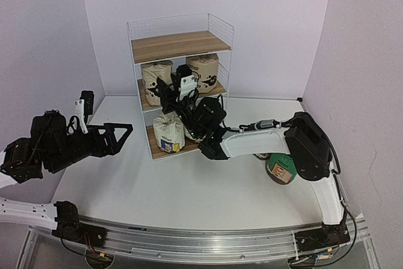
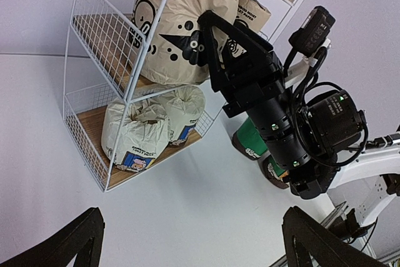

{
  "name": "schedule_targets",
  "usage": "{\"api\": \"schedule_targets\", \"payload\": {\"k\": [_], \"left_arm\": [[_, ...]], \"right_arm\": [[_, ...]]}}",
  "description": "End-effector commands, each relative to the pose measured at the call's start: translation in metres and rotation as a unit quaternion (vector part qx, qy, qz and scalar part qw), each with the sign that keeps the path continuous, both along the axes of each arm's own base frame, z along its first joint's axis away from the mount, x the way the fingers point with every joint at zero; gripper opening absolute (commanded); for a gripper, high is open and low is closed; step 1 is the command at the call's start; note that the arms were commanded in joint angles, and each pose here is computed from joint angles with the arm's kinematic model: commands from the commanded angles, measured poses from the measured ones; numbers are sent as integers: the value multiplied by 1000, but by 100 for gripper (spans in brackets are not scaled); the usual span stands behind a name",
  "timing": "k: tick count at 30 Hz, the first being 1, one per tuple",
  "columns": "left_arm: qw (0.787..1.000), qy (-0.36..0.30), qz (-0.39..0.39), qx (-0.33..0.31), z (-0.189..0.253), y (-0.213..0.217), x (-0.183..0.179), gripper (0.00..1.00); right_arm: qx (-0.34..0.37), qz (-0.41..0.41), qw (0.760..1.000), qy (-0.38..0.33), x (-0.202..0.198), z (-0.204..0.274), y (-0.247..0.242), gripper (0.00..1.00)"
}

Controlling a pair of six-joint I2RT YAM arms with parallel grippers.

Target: Place and organize the paper towels onto the shelf

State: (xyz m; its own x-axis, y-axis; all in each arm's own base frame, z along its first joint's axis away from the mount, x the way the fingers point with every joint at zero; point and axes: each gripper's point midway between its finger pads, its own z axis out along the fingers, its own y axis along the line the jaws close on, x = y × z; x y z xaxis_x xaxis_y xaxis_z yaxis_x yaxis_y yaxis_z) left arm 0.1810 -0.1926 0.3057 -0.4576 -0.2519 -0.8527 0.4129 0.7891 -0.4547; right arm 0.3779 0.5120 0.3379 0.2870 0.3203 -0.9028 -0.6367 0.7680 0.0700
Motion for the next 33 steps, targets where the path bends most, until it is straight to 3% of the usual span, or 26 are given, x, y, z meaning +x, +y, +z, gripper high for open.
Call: {"api": "schedule_targets", "payload": {"k": [1,16,27,33], "left_arm": [[999,-17,4,-36,18,9,-3,100],[999,-23,-2,-39,18,10,-5,100],[999,-24,-9,-42,16,10,-7,100],[999,-23,-10,-45,14,11,-8,100]], "right_arm": [[-81,-19,995,52,16,-69,19,43],[-111,-39,992,53,20,-88,17,52],[-105,-38,993,46,7,-58,-1,58],[-94,-23,994,51,-4,-33,-11,68]]}}
